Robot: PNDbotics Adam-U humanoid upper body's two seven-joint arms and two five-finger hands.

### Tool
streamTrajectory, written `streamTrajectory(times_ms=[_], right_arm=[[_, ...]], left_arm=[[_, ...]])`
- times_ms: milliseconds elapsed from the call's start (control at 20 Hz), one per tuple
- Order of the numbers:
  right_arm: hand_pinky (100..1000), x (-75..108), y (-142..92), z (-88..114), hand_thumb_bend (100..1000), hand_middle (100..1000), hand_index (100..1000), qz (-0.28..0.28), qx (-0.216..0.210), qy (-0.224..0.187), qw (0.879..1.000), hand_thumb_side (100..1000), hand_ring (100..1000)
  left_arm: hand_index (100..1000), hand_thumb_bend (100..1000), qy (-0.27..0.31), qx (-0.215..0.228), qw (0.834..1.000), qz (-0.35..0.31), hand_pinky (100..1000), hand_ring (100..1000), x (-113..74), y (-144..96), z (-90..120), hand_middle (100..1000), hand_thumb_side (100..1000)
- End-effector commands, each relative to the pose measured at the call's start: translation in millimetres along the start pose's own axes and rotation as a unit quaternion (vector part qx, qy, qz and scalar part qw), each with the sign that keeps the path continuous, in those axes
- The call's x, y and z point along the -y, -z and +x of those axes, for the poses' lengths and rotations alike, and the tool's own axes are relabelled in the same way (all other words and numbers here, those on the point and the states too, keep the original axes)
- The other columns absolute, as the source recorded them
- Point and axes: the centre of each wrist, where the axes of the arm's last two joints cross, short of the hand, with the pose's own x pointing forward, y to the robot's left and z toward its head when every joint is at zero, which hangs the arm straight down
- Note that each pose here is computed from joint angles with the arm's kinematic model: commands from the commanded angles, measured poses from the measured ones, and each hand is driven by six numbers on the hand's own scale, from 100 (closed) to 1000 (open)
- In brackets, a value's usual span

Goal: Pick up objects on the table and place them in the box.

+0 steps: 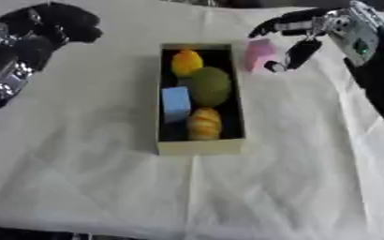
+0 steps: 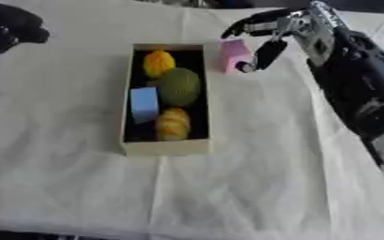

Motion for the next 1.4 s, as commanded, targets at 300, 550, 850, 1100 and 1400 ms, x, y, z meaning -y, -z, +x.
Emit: streamTrajectory(times_ms=[300, 550, 850, 1100, 1400], right_arm=[[1000, 10.3, -7.4, -6.9, 228, 1000, 1000, 0.050, 0.015, -0.054, 0.997, 285, 1000], [1000, 8.3, -4.0, -5.9, 197, 1000, 1000, 0.033, 0.013, -0.049, 0.998, 256, 1000], [999, 5.5, 1.0, -3.6, 173, 976, 1000, 0.014, 0.010, -0.043, 0.999, 221, 1000], [945, 6.8, 1.0, -2.7, 206, 803, 990, -0.019, 0.008, -0.042, 0.999, 136, 963], [826, 9.9, -0.5, -1.4, 256, 510, 843, -0.073, -0.015, -0.037, 0.997, 109, 722]], left_arm=[[843, 100, 0.007, 0.007, 1.000, -0.010, 883, 820, -2.1, 2.0, 4.9, 797, 672], [843, 100, 0.006, 0.008, 1.000, -0.014, 883, 819, -1.7, 2.4, 4.8, 797, 672], [843, 100, 0.005, 0.007, 1.000, -0.019, 884, 816, -1.1, 2.8, 4.4, 797, 672], [843, 100, 0.005, 0.007, 1.000, -0.022, 884, 814, -0.7, 2.8, 4.1, 796, 672], [843, 100, 0.004, 0.006, 1.000, -0.029, 885, 810, 0.1, 3.3, 3.8, 794, 672]])
